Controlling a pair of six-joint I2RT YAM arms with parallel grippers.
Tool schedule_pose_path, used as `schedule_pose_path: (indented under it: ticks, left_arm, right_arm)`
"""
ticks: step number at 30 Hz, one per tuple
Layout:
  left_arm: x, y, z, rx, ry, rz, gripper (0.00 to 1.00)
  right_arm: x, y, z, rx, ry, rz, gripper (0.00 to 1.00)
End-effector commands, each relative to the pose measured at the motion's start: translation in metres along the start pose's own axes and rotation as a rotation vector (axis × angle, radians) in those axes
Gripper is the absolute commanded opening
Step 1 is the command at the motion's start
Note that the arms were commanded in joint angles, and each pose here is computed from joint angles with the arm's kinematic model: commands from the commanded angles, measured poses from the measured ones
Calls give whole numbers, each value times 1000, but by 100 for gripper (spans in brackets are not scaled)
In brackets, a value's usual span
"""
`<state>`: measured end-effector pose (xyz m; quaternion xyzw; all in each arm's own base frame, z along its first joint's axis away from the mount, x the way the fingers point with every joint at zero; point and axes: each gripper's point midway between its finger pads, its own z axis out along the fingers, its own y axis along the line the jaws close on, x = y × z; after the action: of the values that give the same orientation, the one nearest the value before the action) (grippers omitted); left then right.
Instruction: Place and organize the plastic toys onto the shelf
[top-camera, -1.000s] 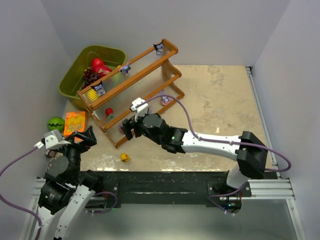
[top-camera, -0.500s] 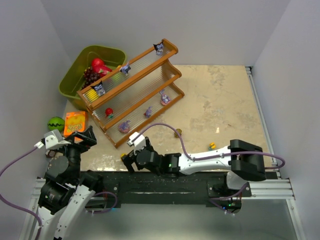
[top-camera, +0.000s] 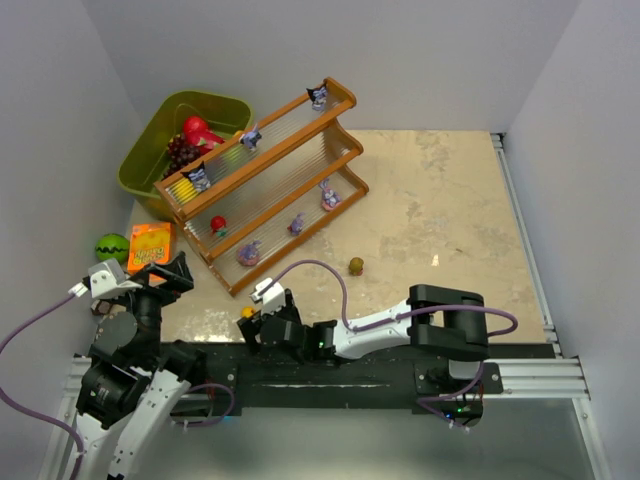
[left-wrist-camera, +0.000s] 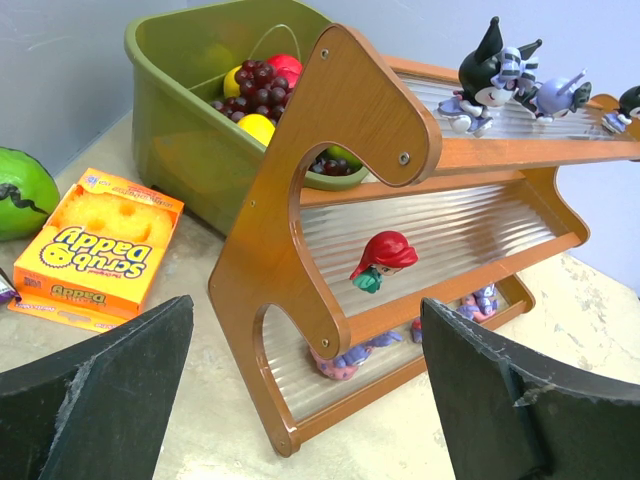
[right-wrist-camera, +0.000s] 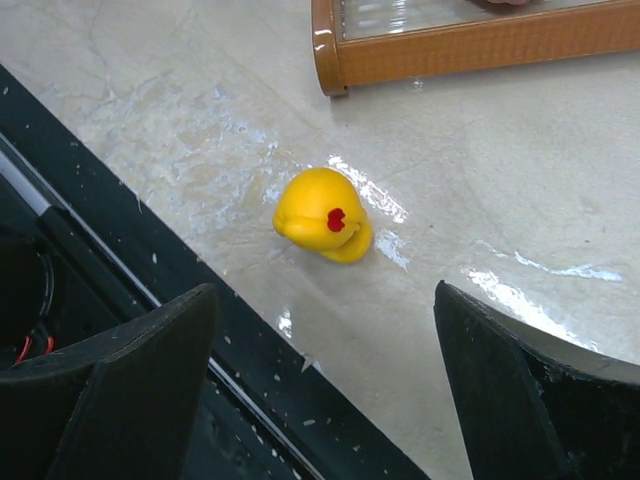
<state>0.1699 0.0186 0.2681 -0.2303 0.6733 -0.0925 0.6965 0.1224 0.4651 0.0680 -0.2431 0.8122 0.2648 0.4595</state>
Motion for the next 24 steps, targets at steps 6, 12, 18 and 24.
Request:
schedule_pose_path:
  ticks: [6,12,18,24]
  left_arm:
    - [-20,-3,-10,50,-84,-74,100]
    - [-20,-4,-10,54,-82,-71,100]
    - [-20,-4,-11,57,-85,-72,100]
    - [-20,-4,-11,57,-86,-73,100]
  right_arm:
    - [-20,19,25,13,-122,158,85]
    - [-16,23,41,40,-138,152,79]
    - [-14,17,51,101,-151,146,73]
    - [-12,14,57,143,-145,137,67]
